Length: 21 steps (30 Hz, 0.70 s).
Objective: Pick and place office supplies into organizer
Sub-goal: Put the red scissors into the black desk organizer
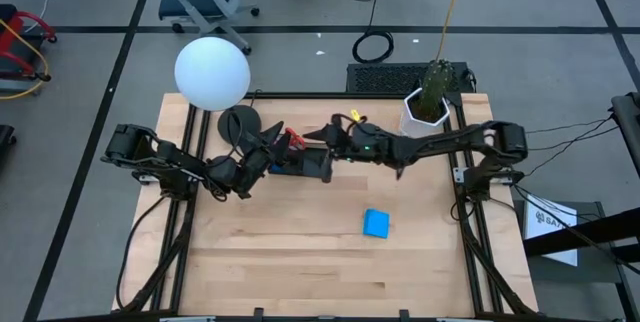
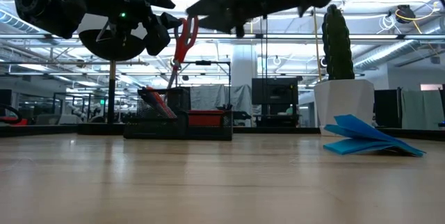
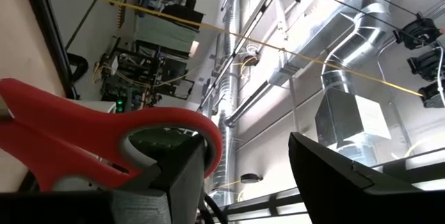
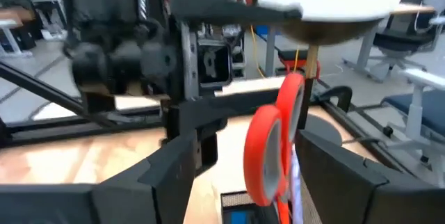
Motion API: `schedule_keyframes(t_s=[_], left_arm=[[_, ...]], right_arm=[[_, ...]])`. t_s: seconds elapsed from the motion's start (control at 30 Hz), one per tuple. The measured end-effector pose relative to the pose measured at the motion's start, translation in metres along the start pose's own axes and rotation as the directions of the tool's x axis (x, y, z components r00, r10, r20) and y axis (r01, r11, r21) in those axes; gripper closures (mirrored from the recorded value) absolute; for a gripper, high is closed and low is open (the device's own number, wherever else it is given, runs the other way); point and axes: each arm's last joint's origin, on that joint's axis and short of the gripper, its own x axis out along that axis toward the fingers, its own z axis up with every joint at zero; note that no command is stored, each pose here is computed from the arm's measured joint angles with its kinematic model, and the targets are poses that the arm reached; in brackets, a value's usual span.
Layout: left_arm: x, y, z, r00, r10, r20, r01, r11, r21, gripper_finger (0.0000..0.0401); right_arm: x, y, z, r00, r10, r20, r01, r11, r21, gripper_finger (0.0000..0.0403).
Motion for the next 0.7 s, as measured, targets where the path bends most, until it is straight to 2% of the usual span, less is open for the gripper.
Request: schedule_keyframes(t_s=[0.1,0.2,0.4,0.53,0.7], left_arm=[[0.000,0.000,0.000,1.000,0.000,0.000,0.000,1.000,0.000,0.0189],[0.000,0.000,0.000,1.000,0.000,0.000,0.000,1.000,0.000,0.0189],[0.000,0.000,0.000,1.000,-0.001,-0.007,0.001,1.000,0.002,0.0189],[-0.001,0.000,-0.001,1.000,-0.001,-0.021,0.001,1.000,0.009,0.0189],[-0.004,-0.003,-0.004,0.999,-0.012,-0.039,0.013,0.999,0.039,0.0189]], right_arm=[[0.014,0.001,-0.006,1.000,-0.001,-0.025,0.002,1.000,0.026,0.0173],[0.020,0.001,-0.011,0.999,-0.009,-0.036,0.011,0.998,0.058,0.0208],[0.021,-0.008,-0.010,0.997,-0.070,-0.016,0.071,0.991,0.112,0.0375],[0.022,-0.016,-0.009,0.998,-0.065,-0.018,0.068,0.979,0.192,0.0384],[0.022,-0.024,-0.009,0.999,-0.048,-0.024,0.051,0.982,0.182,0.0384]])
